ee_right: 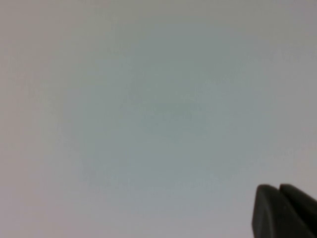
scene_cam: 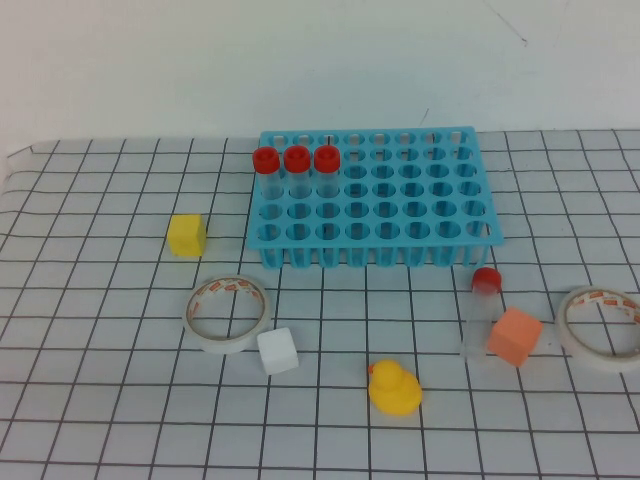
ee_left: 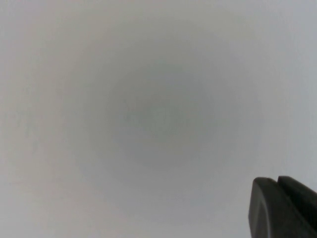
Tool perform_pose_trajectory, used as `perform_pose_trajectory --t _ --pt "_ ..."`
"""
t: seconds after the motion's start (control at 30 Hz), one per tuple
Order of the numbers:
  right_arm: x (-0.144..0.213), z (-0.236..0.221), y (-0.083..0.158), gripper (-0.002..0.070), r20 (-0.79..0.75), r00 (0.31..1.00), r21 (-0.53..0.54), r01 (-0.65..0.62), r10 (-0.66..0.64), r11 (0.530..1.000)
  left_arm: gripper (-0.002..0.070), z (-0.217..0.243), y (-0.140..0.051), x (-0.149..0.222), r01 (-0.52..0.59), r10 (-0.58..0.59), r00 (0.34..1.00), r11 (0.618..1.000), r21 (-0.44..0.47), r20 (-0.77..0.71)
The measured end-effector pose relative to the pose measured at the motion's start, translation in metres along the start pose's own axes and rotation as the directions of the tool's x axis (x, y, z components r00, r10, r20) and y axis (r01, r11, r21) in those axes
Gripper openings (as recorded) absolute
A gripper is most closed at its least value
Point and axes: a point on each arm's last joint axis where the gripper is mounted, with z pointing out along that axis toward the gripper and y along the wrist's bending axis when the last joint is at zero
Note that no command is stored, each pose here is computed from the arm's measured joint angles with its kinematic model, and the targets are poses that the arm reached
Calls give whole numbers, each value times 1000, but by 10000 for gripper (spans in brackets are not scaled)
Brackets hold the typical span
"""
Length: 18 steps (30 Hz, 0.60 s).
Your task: Place the test tubes
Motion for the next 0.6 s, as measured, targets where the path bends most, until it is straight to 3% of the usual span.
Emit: perform_pose_trajectory --t 0.13,0.2,0.37,0.5,0.6 --pt "-23 23 -2 -1 -83 990 -45 108 -112 993 -1 16 -2 -28 -57 57 974 998 10 -219" --pt "-23 42 0 -1 -220 965 -114 120 -143 986 -1 32 0 -37 -103 101 908 995 18 -406" --pt "-10 75 9 -1 -489 872 -183 -58 -40 981 -1 50 1 -29 -124 118 787 992 32 -606" --pt "9 92 26 -1 -730 684 -231 -265 14 936 -1 54 2 -11 -101 91 677 994 31 -730" --pt "29 105 43 -1 -851 523 -292 -411 -39 864 -1 51 0 8 -32 18 607 999 -3 -795"
